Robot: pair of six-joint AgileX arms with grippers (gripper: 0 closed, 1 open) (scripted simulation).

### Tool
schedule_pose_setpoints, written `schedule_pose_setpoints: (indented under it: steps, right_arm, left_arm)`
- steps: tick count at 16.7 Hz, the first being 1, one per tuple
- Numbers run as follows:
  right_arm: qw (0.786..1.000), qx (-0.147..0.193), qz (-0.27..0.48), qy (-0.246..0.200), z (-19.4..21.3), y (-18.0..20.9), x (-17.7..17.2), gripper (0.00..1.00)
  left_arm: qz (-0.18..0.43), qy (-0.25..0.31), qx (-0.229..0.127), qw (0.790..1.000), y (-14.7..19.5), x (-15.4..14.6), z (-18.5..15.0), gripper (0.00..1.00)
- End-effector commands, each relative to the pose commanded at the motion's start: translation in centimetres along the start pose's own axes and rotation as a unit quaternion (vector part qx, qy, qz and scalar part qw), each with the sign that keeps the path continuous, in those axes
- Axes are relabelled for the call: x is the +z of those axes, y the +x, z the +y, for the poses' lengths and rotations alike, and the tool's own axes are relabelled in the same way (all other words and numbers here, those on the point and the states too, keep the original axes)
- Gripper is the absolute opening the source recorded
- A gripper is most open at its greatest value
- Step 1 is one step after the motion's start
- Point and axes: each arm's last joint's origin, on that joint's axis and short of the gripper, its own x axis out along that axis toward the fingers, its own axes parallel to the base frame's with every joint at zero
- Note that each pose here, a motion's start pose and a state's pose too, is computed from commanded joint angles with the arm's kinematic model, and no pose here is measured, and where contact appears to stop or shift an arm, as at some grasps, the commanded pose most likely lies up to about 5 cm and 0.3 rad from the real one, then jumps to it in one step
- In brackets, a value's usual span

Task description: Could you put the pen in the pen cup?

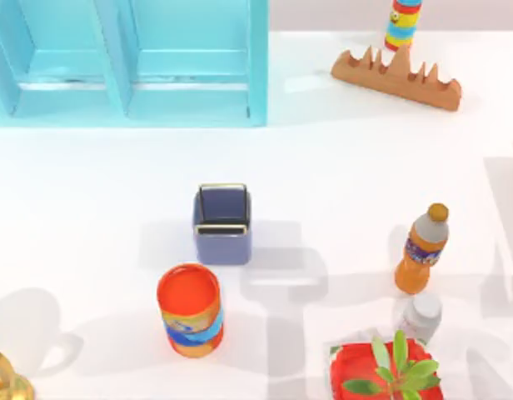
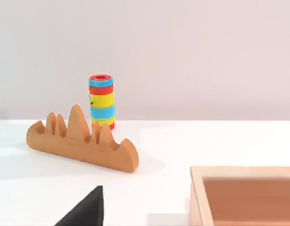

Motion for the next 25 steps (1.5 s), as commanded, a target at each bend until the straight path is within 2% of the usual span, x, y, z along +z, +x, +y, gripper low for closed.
schedule_pose_setpoints:
  steps: [4,11,16,25]
  right_arm:
    - [1.000,0.000,0.000,0.000,0.0,0.0,0.0,1.00]
    - [1.000,0.000,0.000,0.000,0.0,0.0,0.0,1.00]
    - [1.000,0.000,0.000,0.000,0.0,0.0,0.0,1.00]
    - [1.000,0.000,0.000,0.000,0.0,0.0,0.0,1.00]
  left_arm:
    - [0.001,-0.001,0.001,1.000,1.4,0.1,-0.1,1.00]
    - [-0.001,0.000,-0.001,1.000,9.4,0.1,0.0,1.00]
    - [0.000,0.000,0.000,1.000,10.0,0.0,0.0,1.00]
    - [0.000,0.000,0.000,1.000,10.0,0.0,0.0,0.32]
